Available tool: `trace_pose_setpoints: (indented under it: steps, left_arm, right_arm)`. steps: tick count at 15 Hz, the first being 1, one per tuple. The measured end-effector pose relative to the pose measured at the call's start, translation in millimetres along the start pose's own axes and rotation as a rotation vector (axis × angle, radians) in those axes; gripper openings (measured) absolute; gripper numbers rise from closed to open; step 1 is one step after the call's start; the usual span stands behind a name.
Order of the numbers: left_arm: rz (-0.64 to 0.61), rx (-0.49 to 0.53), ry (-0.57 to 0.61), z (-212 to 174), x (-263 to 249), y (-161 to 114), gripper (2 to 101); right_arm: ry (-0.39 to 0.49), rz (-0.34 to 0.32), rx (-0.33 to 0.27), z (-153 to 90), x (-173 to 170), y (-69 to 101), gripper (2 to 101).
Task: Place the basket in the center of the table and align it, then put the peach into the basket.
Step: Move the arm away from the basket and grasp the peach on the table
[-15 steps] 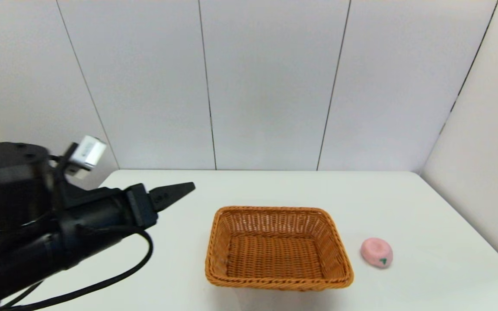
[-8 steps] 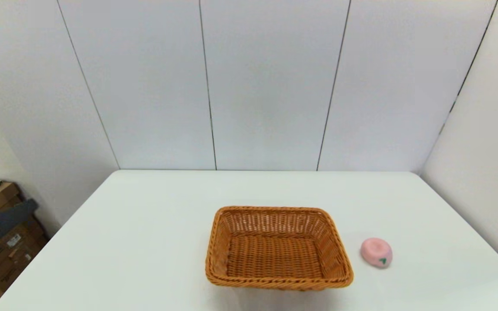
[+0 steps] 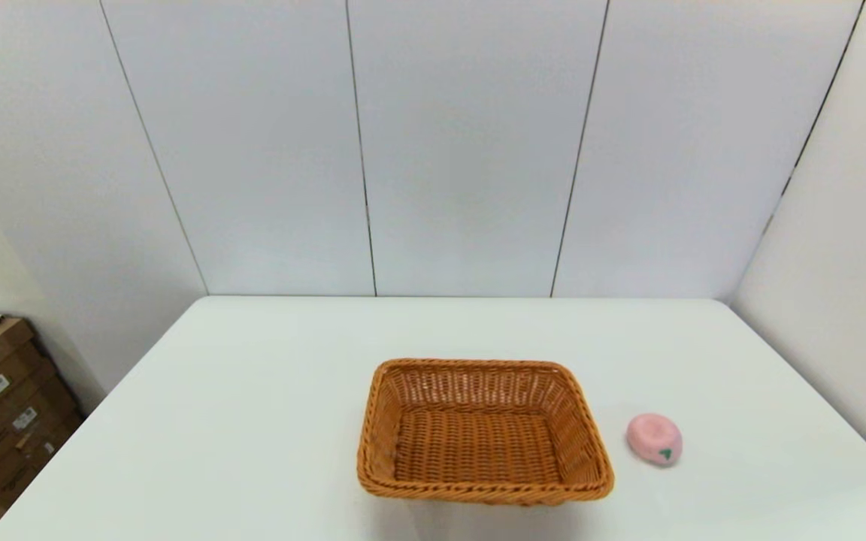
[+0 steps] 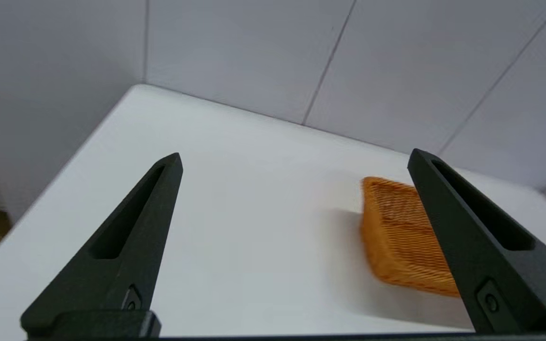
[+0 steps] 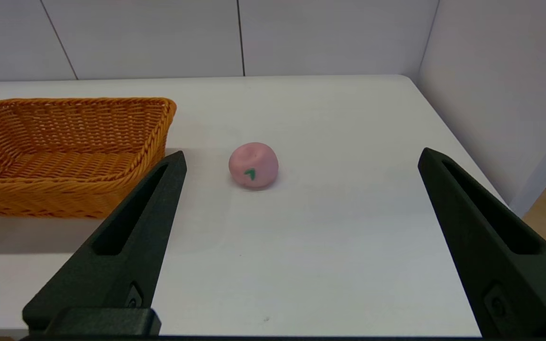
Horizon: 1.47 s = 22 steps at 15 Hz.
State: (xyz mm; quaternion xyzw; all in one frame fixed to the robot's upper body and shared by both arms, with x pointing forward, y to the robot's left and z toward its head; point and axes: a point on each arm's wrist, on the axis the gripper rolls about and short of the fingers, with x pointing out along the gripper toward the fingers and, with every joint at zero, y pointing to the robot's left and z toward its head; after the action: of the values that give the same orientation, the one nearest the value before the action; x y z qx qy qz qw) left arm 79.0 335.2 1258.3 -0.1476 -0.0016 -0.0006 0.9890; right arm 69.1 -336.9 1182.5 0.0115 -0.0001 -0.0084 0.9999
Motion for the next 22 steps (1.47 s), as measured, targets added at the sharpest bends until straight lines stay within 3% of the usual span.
trace_pose_setpoints:
  steps: [5, 8, 11, 14, 18, 22]
  left_arm:
    - [0.039, 0.116, 0.002, -58, -9, 17, 97.0]
    - [0.030, 0.168, -0.020, -66, -11, 19, 97.1]
    - [0.024, 0.300, 0.001, -72, -10, 21, 97.1]
    - [-0.015, 0.324, 0.008, -73, -10, 21, 97.1]
    - [0.015, 0.247, 0.001, -73, -10, 21, 97.3]
    - [0.026, 0.223, -0.001, -73, -10, 21, 97.5]
  right_arm:
    - [0.000, 0.000, 0.000, 0, 0, 0.0, 97.1]
    - [0.000, 0.000, 0.000, 0, 0, 0.0, 97.1]
    - [0.000, 0.000, 0.000, 0, 0, 0.0, 97.1]
    - [0.000, 0.000, 0.000, 0, 0, 0.0, 97.1]
    - [0.003, 0.003, -0.036, 0, 0, 0.1, 97.1]
    - [0.002, 0.002, -0.023, 0, 0, 0.0, 97.1]
